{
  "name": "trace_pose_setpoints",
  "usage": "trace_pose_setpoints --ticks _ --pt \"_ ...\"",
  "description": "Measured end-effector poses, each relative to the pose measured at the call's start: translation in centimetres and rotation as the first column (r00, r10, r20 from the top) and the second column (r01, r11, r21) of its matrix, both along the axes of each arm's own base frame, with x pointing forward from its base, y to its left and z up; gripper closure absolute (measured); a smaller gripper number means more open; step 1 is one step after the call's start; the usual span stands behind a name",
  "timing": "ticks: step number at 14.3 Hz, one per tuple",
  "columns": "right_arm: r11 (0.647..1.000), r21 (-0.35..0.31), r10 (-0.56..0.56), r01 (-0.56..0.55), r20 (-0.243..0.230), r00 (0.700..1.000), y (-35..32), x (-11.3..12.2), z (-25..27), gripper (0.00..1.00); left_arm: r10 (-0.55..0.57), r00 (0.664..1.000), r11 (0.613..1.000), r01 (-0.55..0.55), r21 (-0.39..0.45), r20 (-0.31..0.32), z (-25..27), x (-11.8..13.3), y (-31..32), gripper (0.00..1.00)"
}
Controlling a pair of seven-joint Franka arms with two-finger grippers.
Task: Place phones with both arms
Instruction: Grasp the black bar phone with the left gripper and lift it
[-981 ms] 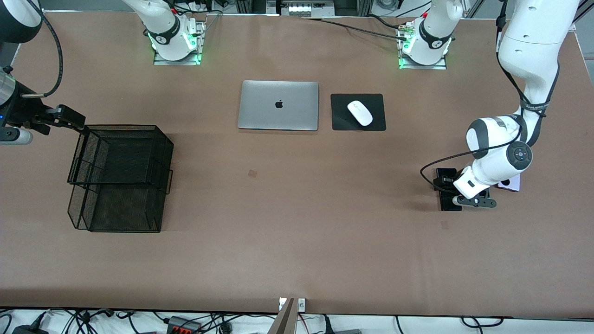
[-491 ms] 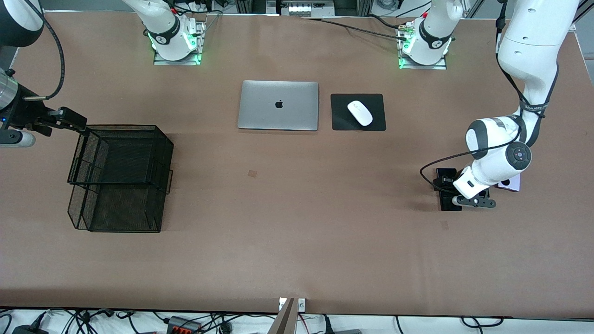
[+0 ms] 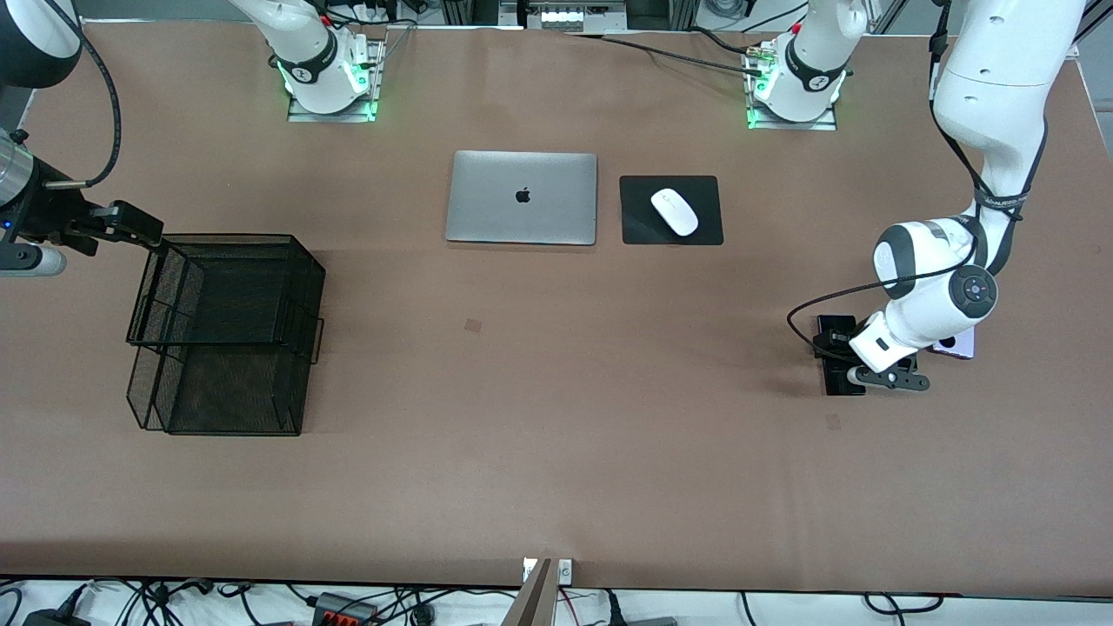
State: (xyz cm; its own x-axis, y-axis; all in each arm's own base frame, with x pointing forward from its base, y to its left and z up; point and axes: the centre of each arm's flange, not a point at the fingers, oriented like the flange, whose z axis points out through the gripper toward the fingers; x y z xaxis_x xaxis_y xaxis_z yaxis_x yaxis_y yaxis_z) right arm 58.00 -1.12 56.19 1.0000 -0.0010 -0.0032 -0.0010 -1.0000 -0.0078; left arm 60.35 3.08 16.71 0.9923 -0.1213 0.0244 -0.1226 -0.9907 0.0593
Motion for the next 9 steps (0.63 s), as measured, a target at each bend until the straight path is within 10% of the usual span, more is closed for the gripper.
trace_pose_setpoints --ticks 9 --pt "1.0 0.0 -0.002 0.002 -0.005 1.0 -0.13 0.12 -0.31 0.0 -0.01 1.0 1.0 0.01 0.001 -0.005 -0.37 -0.07 0.09 0.0"
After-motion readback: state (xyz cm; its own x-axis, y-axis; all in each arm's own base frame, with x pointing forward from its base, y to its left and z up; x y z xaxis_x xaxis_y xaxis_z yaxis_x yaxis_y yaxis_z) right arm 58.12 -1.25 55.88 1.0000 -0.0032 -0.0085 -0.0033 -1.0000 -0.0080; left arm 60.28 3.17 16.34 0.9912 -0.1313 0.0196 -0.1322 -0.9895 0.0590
